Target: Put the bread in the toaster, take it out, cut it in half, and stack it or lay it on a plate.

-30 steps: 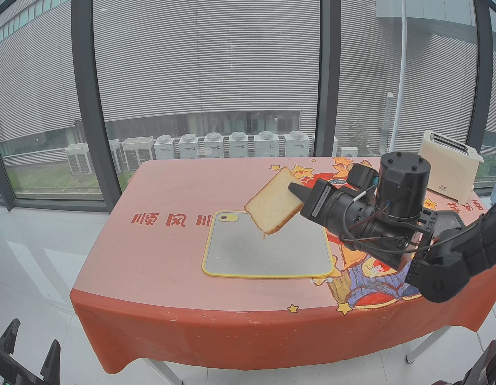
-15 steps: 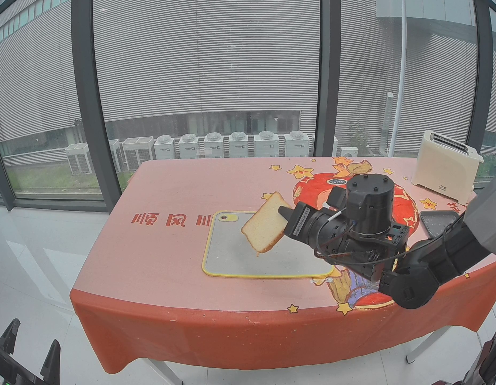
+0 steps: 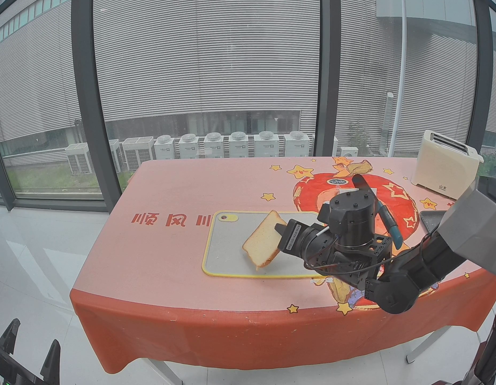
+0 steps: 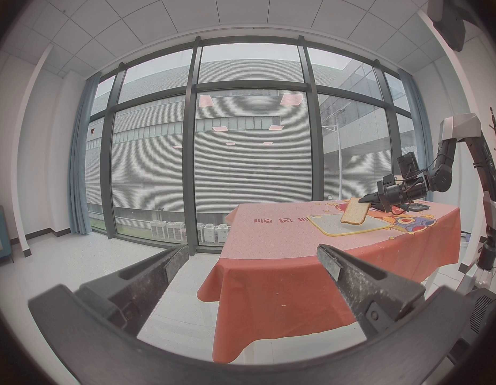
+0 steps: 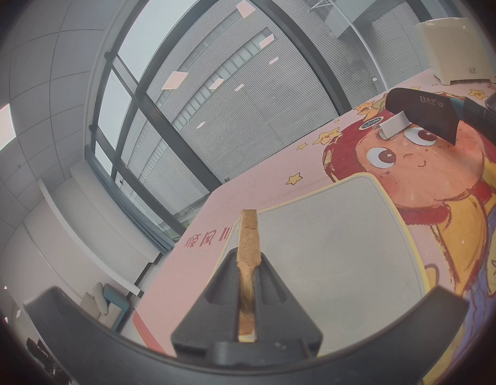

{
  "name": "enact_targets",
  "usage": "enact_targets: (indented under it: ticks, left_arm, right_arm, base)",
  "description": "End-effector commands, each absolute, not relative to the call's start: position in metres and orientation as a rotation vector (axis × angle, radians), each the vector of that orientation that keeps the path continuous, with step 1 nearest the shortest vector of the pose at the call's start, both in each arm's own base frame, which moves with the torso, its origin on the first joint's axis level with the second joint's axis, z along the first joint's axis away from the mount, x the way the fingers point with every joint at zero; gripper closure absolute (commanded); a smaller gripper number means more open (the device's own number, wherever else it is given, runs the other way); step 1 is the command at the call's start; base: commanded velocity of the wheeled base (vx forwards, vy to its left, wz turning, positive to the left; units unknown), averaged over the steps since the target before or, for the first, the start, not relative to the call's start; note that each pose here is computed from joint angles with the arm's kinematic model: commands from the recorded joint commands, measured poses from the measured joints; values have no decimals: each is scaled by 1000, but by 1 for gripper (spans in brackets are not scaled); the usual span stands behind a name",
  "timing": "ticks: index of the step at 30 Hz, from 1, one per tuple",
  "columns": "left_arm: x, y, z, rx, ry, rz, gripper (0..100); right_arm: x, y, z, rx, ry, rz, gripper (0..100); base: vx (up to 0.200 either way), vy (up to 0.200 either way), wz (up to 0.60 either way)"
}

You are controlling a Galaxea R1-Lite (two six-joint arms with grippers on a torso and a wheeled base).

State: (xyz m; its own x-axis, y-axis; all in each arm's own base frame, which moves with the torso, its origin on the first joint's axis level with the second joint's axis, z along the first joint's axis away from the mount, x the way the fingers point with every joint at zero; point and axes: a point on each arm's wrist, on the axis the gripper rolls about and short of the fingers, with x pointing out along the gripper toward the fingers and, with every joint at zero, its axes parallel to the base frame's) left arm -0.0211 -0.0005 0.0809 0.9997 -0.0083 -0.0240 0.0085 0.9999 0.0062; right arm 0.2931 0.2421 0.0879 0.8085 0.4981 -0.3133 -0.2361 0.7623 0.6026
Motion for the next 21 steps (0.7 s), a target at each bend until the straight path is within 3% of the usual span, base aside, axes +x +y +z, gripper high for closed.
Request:
enact_targets:
  ticks: [1,12,13,21]
  left_arm:
    - [-20,0,76,6,43,-8,0]
    - [-20,0,76,6,43,-8,0]
    - [-20,0,76,6,43,-8,0]
    - [-20,0,76,7,43,-8,0]
  right_arm:
    - [301,246,77,582,445,401,100]
    - [307,247,72,589,411,386,100]
    - [307,247,72,589,413,386,0]
    - [304,241,71,537,421,364,0]
  base:
    - [0,0,0]
    - [0,0,0]
    - [0,0,0]
    - [0,0,0]
